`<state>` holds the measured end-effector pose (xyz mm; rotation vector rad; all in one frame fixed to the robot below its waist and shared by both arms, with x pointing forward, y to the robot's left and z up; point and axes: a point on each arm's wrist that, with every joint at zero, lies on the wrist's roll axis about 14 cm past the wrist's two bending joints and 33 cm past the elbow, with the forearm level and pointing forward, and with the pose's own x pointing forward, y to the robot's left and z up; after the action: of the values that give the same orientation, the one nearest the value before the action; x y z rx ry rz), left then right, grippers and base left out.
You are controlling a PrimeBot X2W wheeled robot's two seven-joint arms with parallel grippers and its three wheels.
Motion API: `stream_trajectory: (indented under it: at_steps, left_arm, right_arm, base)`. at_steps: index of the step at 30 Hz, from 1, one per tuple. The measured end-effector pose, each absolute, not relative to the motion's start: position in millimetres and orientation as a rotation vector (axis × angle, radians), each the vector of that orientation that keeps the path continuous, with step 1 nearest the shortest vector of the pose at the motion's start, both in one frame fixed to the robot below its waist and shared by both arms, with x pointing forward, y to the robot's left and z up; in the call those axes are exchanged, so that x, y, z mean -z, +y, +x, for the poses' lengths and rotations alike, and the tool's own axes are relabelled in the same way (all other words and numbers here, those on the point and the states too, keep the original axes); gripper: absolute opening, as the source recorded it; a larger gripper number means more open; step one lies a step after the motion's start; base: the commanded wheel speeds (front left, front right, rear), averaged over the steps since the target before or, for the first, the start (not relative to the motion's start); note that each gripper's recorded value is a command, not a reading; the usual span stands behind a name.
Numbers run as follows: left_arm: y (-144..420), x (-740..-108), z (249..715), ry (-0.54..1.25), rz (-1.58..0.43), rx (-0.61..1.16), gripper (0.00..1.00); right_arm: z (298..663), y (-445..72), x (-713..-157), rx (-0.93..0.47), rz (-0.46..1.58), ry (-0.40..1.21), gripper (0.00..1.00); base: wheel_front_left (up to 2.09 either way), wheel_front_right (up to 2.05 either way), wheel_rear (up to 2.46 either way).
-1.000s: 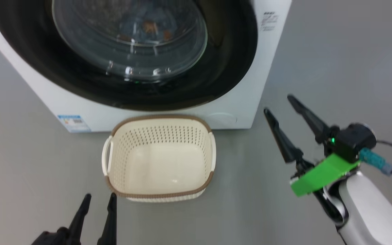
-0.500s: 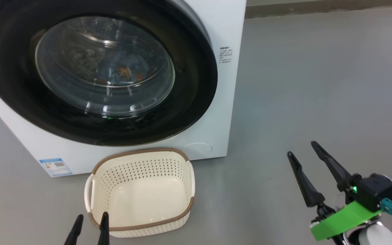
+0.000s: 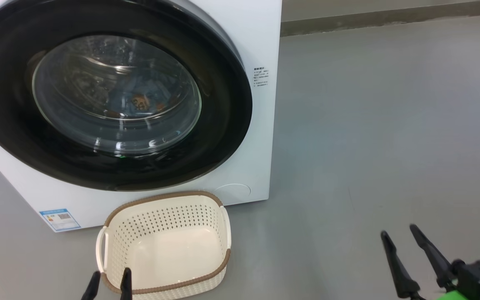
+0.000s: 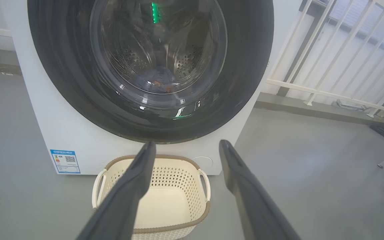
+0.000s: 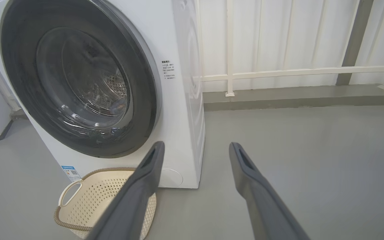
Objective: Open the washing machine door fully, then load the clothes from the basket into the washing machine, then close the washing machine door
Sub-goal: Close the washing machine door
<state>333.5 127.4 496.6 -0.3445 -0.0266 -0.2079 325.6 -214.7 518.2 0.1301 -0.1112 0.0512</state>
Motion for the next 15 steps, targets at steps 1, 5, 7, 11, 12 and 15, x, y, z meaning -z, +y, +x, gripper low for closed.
stream_trajectory:
  at_steps: [1, 5, 7, 11, 12, 15]
  left_arm:
    - [127, -495, 332, -0.022, -0.345, 0.207, 1.00]
    - [126, -496, 332, -0.022, -0.348, 0.208, 1.00]
    - [127, -495, 331, -0.022, -0.348, 0.207, 1.00]
    - [128, -495, 331, -0.022, -0.348, 0.202, 1.00]
    - [129, -495, 330, -0.022, -0.348, 0.201, 1.00]
    - [130, -494, 329, -0.018, -0.348, 0.195, 1.00]
  right_arm:
    - [323, -218, -515, -0.036, 0.132, -0.103, 1.00]
    - [315, -227, -503, 0.009, 0.144, -0.073, 1.00]
    - [313, -231, -501, 0.021, 0.144, -0.066, 1.00]
    - [313, -237, -502, 0.041, 0.143, -0.070, 1.00]
    - [314, -237, -502, 0.041, 0.143, -0.069, 1.00]
    - [314, -236, -500, 0.038, 0.145, -0.066, 1.00]
  base:
    - [0.00, 0.00, 0.00]
    - [0.00, 0.00, 0.00]
    - [0.00, 0.00, 0.00]
    - [0.00, 0.00, 0.00]
    - [0.00, 0.00, 0.00]
    - [0.00, 0.00, 0.00]
